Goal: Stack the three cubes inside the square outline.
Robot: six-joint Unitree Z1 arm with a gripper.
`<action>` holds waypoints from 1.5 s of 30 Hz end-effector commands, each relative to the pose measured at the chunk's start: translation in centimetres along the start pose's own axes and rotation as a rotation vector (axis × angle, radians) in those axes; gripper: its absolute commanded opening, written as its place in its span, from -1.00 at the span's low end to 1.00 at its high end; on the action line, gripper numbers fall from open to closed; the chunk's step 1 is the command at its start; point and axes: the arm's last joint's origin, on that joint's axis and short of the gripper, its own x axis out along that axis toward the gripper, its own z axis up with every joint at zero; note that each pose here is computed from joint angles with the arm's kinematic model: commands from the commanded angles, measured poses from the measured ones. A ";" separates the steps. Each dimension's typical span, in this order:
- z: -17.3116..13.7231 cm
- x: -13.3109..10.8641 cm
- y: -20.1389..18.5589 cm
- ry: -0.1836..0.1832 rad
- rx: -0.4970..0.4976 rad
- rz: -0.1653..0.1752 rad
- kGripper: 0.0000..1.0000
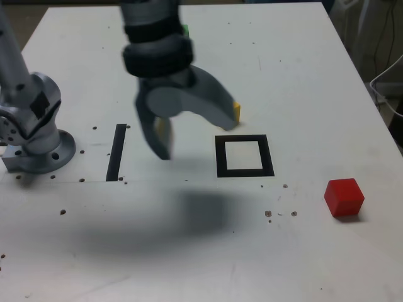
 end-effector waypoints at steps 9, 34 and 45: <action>7.0 -0.3 -3.0 -0.020 -0.018 0.032 1.00; 18.9 4.4 -6.9 0.046 0.014 0.104 0.98; 21.3 9.2 -6.3 0.115 0.032 0.133 0.93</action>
